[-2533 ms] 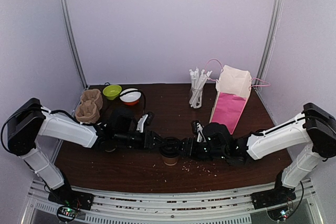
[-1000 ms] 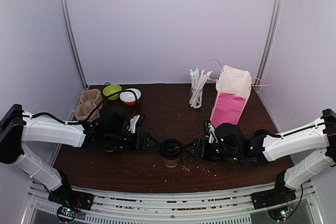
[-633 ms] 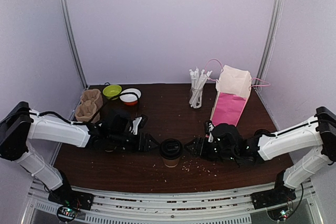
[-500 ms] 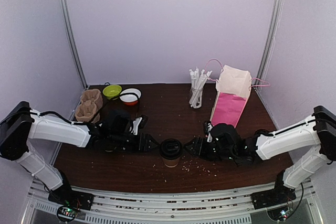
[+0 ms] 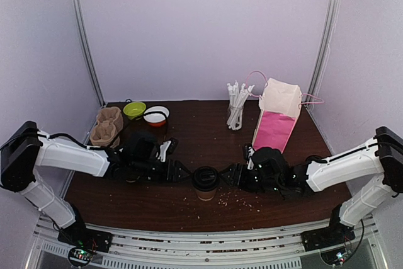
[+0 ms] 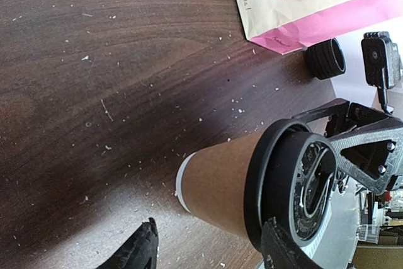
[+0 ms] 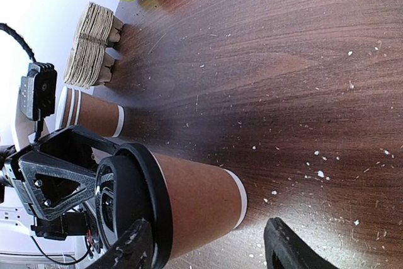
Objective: Pack the takeout coffee
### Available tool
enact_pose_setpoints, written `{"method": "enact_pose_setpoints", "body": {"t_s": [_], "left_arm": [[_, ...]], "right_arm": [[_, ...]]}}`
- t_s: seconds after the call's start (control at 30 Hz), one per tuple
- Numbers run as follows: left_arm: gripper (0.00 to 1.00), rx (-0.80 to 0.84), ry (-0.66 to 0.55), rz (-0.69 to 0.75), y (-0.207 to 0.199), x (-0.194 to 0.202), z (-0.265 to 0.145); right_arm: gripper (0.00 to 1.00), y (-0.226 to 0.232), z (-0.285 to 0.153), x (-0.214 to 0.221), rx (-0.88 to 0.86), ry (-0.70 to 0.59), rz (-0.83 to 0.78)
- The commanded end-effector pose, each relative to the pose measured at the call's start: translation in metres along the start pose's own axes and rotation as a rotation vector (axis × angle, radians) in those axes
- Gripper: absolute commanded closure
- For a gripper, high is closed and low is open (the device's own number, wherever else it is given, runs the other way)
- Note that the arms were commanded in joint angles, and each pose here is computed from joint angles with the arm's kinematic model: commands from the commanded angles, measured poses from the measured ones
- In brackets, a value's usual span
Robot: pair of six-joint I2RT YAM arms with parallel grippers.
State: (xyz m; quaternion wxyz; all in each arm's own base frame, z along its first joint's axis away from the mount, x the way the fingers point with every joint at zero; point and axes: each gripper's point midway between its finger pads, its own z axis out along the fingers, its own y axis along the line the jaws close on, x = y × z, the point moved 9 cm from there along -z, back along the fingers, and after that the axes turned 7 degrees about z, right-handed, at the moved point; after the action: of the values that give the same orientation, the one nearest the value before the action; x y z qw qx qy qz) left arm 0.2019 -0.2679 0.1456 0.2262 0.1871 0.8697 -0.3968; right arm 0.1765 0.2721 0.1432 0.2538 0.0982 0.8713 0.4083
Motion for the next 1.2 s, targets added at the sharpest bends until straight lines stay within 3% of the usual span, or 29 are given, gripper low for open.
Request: {"method": "enact_pose_setpoints", "body": {"t_s": [0.0, 0.4, 1.17], "left_arm": [[0.43, 0.023, -0.022, 0.014, -0.002, -0.007, 0.004], [0.54, 0.018, 0.004, -0.001, 0.007, 0.005, 0.008], [0.63, -0.024, 0.116, -0.089, 0.043, 0.054, 0.023]], "right_arm": [[0.39, 0.008, 0.004, -0.004, -0.017, 0.002, -0.007], [0.48, -0.013, 0.014, 0.008, 0.057, 0.062, 0.011], [0.59, -0.064, 0.022, 0.034, 0.252, 0.149, 0.026]]}}
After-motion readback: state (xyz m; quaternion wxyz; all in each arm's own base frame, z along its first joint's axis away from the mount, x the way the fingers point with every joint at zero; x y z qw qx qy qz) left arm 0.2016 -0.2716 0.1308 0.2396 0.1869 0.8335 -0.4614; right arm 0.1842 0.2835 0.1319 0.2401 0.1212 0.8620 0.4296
